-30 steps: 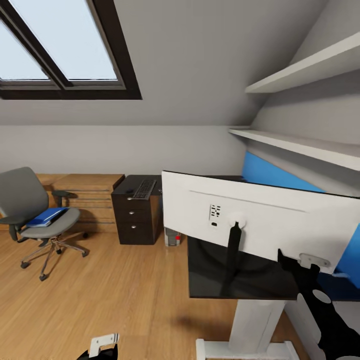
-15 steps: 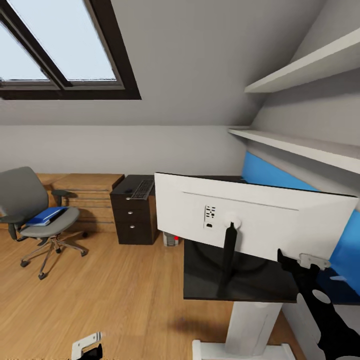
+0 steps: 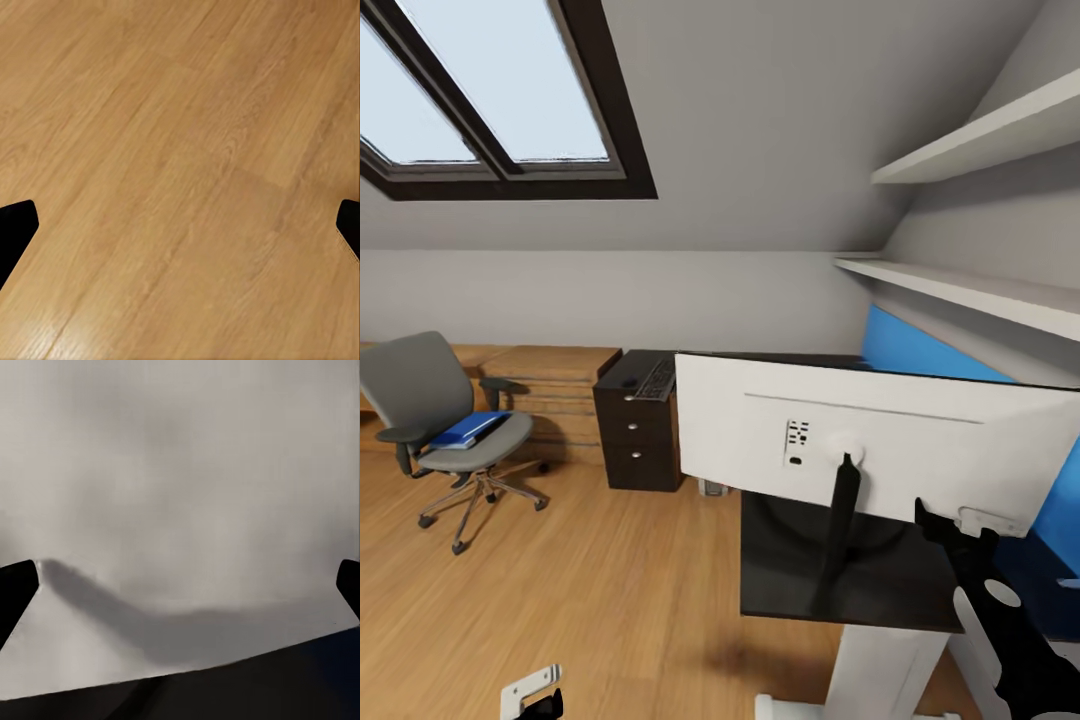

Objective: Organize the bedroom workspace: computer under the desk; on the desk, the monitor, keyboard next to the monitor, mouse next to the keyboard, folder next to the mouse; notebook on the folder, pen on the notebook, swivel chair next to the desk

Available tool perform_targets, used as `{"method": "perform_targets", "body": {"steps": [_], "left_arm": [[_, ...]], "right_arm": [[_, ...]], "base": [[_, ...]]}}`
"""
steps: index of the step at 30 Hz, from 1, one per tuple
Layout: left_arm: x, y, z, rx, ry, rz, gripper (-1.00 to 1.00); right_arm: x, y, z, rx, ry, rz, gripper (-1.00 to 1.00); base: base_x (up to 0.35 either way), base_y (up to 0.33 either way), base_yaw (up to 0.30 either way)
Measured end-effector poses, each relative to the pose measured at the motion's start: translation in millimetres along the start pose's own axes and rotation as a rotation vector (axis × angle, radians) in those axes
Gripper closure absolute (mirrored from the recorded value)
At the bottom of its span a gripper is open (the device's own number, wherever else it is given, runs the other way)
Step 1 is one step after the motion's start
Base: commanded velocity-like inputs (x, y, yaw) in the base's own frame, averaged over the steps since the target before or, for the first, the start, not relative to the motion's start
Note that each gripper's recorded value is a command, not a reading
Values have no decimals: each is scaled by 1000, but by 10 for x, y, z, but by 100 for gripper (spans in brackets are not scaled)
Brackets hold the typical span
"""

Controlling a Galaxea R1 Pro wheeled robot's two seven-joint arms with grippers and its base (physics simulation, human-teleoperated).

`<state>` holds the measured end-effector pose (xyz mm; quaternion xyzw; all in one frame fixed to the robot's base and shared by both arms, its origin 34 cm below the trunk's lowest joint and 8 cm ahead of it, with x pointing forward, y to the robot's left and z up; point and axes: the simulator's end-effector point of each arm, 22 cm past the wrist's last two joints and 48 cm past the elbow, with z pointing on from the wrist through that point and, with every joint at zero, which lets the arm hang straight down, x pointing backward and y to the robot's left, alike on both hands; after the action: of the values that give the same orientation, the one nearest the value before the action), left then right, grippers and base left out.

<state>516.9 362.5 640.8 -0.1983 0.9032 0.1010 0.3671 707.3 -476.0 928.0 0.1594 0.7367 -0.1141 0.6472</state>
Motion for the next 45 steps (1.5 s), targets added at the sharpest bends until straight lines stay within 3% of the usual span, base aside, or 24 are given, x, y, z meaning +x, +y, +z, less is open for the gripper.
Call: {"method": "perform_targets", "body": {"steps": [9, 45], "left_arm": [[-4, 0, 0, 0, -2, 0, -100], [-66, 176, 34, -25, -11, 1, -100]], "right_arm": [[3, 3, 0, -1, 0, -1, -100], [22, 4, 1, -2, 4, -22, -100]], "base": [[290, 0, 0], [123, 0, 0]]}}
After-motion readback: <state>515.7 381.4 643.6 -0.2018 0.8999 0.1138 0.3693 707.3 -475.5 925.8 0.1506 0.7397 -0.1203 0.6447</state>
